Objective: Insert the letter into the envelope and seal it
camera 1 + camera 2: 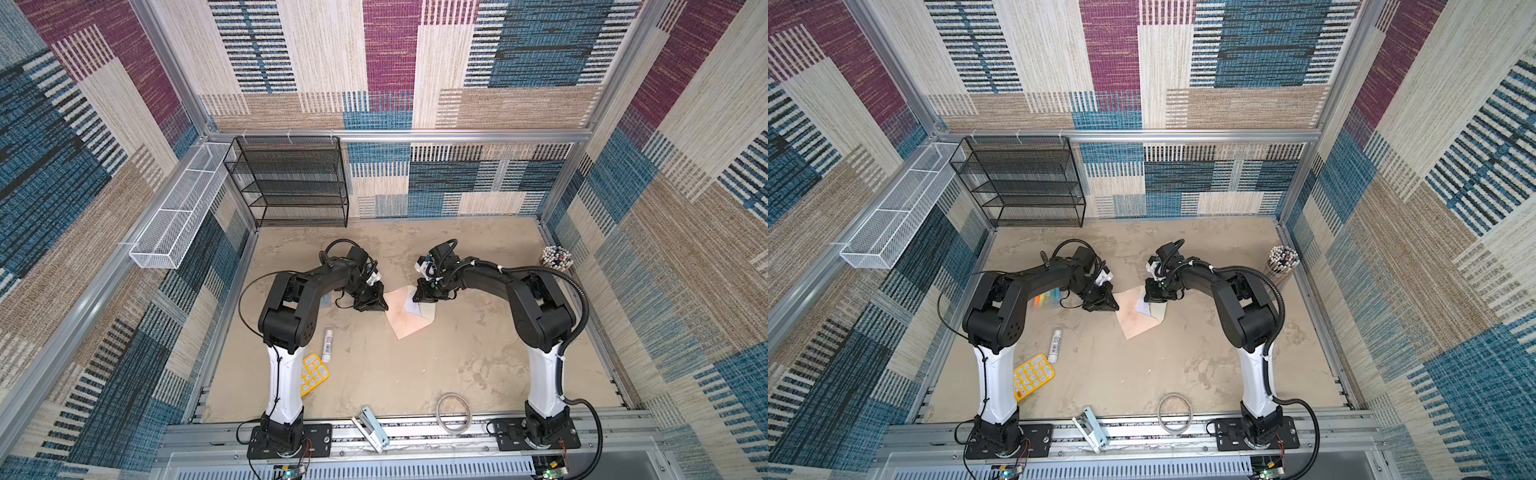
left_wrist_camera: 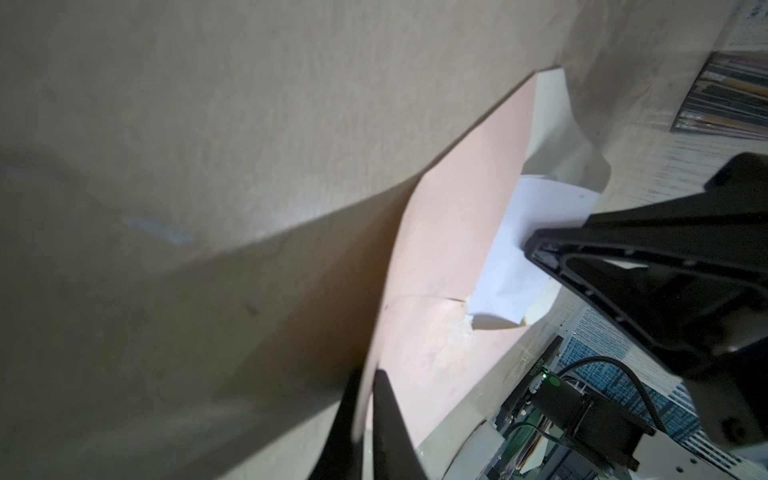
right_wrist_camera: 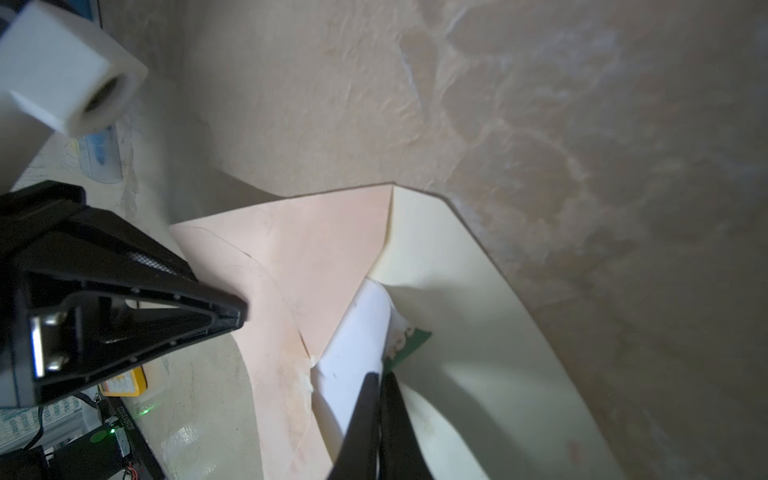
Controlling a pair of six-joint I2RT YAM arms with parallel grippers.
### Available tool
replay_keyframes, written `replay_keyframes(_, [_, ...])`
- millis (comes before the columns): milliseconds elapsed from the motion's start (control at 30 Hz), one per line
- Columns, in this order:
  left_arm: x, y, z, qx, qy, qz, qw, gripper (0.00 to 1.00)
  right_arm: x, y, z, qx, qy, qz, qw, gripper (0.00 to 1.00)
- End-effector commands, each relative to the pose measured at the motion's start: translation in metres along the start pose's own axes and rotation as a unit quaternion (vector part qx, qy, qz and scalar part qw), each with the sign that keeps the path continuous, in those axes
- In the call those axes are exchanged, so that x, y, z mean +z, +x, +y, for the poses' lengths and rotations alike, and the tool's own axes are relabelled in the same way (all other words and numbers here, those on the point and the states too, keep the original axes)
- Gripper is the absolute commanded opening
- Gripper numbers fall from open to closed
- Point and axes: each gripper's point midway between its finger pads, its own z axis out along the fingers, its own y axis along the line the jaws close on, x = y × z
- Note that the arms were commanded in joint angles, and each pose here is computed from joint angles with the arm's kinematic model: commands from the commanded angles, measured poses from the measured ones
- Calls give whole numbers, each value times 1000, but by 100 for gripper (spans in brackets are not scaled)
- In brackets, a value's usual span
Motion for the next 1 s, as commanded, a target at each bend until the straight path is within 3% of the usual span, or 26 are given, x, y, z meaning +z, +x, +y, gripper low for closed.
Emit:
replay_keyframes(0, [0,0,-1,16,2,3,1000,11,3,-3,7,-10,-18,-2,1000,7])
replay_keyframes(167, [1,-1,-2,18,4,4,1000,11,6,-6,9,-16,-24,-2,1000,7])
replay_keyframes(467, [-1,4,3,23,-13,8,1000,0,-14,-18,3,-31,19,-25,999,7])
replay_keyframes(700, [-5,7,4,33,-17,8,999,0,-20,-15,-8,-36,48,-20,998,7])
replay_keyframes(967, [-4,6,-4,41,-9,9,999,1,-10,-13,-8,-32,36,-9,999,7])
